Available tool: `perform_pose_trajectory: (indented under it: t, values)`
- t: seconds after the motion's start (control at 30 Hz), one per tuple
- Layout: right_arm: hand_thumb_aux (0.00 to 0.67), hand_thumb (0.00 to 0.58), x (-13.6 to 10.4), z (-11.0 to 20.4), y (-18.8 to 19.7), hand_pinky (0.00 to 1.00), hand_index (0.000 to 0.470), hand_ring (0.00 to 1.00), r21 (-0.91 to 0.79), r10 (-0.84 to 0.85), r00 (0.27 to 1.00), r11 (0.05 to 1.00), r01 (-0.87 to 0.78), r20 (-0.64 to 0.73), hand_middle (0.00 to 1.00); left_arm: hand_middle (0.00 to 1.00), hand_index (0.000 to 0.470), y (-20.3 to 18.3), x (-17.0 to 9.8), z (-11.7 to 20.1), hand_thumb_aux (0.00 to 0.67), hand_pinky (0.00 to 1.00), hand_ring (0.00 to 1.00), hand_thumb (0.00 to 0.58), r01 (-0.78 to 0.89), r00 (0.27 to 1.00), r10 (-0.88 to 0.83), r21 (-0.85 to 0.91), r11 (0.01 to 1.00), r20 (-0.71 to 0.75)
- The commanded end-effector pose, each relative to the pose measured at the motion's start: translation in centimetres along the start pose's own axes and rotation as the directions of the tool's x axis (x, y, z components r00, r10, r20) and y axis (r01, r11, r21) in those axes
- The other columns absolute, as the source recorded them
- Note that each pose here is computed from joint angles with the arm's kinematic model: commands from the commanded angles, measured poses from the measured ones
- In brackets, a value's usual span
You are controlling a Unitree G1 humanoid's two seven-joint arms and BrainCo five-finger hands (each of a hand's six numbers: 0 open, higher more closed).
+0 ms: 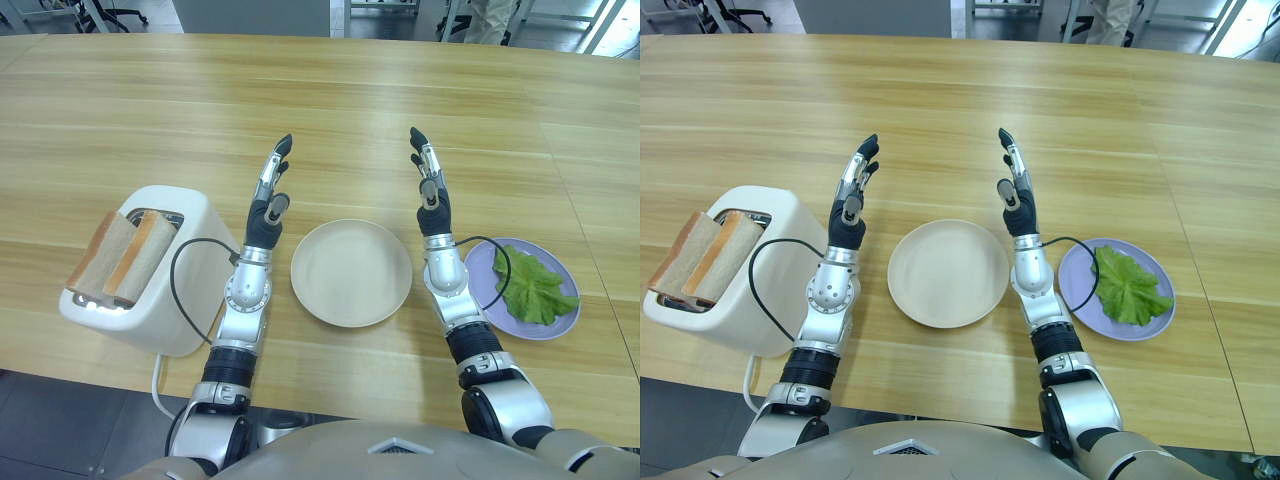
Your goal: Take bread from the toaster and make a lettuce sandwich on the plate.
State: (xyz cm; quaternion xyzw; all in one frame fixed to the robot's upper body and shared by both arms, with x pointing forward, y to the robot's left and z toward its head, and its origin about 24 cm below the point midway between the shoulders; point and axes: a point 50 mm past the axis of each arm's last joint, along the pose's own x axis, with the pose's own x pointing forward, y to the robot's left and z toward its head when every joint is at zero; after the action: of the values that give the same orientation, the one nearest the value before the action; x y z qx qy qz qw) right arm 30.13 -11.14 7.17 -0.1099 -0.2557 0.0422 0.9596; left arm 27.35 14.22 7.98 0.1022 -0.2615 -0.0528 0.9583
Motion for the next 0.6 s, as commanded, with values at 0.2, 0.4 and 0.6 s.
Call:
perform_pose_trajectory:
  t: [0.2,0.4,0.6]
  values:
    - [0.000,0.000,0.01,-0.16,0.09,0.00,0.000,0.00,0.001,0.007,1.000,1.000,-0.007,-0.010,0.00,0.00,0.000,-0.20,-0.39,-0.30,0.000,0.00,0.00,0.000,0.010,1.000,-0.010,-0.002,1.000,-0.021]
    - [0.000,0.000,0.00,-0.14,0.12,0.00,0.000,0.00,0.003,0.008,1.000,1.000,-0.008,-0.010,0.00,0.00,0.000,-0.19,-0.42,-0.32,0.000,0.00,0.00,0.000,0.007,1.000,-0.007,-0.005,1.000,-0.023]
    - [0.000,0.000,0.02,-0.14,0.15,0.00,0.000,0.00,0.003,0.010,1.000,1.000,-0.010,-0.010,0.00,0.00,0.000,-0.18,-0.43,-0.37,0.000,0.00,0.00,0.000,0.006,1.000,-0.006,-0.004,1.000,-0.025]
